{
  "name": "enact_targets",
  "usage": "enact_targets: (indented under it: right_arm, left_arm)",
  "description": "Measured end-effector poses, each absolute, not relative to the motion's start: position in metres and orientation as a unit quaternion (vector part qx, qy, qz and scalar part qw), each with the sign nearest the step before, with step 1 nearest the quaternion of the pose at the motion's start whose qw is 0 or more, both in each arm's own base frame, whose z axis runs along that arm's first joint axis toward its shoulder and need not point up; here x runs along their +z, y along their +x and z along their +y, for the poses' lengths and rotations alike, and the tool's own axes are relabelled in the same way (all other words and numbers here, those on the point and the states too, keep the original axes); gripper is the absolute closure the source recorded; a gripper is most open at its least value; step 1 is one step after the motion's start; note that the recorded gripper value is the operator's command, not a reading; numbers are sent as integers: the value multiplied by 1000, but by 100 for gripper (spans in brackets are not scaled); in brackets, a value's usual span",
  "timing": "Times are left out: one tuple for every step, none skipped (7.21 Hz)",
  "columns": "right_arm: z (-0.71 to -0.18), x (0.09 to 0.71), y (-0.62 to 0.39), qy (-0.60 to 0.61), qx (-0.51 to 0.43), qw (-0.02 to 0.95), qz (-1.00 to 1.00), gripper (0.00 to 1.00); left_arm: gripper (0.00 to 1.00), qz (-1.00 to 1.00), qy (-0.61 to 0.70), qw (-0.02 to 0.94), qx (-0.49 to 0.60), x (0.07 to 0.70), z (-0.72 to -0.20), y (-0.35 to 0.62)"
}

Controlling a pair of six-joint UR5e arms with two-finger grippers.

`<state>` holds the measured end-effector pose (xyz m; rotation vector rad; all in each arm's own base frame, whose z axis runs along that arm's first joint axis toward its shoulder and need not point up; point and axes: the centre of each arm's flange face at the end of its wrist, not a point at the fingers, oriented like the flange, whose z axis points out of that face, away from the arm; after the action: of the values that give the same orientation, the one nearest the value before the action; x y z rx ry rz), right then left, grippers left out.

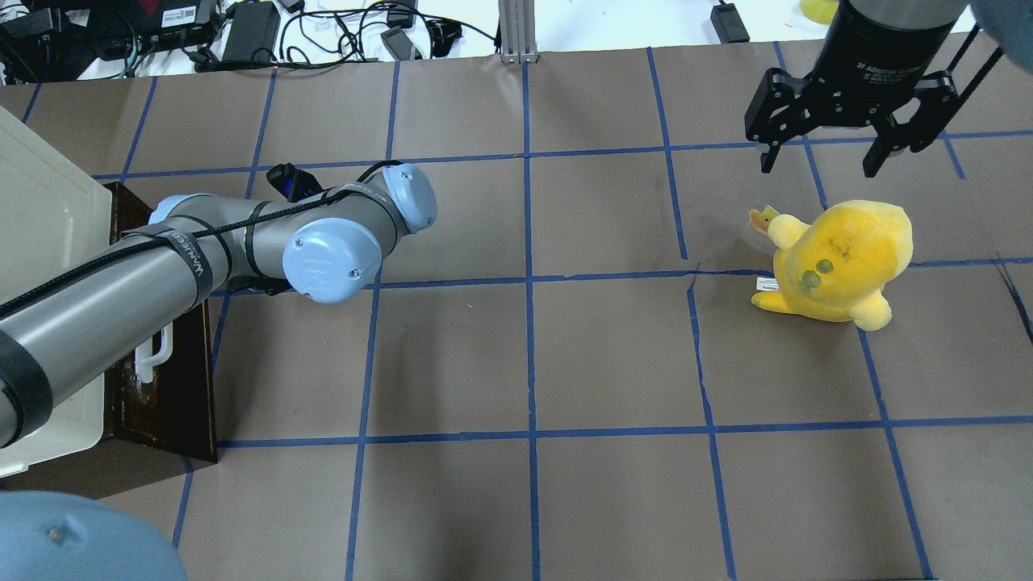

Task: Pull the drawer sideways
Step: 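Move the left gripper down toward the white handle on the wooden drawer, then lower the left gripper around the white handle and close it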

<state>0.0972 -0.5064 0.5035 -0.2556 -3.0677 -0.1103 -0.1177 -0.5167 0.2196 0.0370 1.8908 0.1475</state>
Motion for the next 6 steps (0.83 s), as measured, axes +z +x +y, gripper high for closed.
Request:
enact_targets:
  right_arm:
    - [-506, 503, 97, -83, -36, 31, -995, 0]
    - [-506, 503, 97, -83, -36, 31, -995, 0]
    - [-506, 503, 97, -83, -36, 31, -995, 0]
    - [-506, 503, 97, -83, -36, 31, -995, 0]
    - [-506, 503, 97, -83, -36, 31, -995, 0]
    - [-506, 503, 97, -83, -36, 31, -995, 0]
  left_arm:
    - [1, 805, 14, 589, 68, 214, -519, -109]
    - [0, 801, 9, 594, 72, 208, -520, -100]
    - [0, 795, 4, 603, 71, 201, -519, -94]
    - [0, 786, 8, 615, 67, 198, -519, -90]
    - [0, 778, 12, 625, 63, 198, -521, -86]
    - [0, 775, 10, 629, 66, 198, -524, -78]
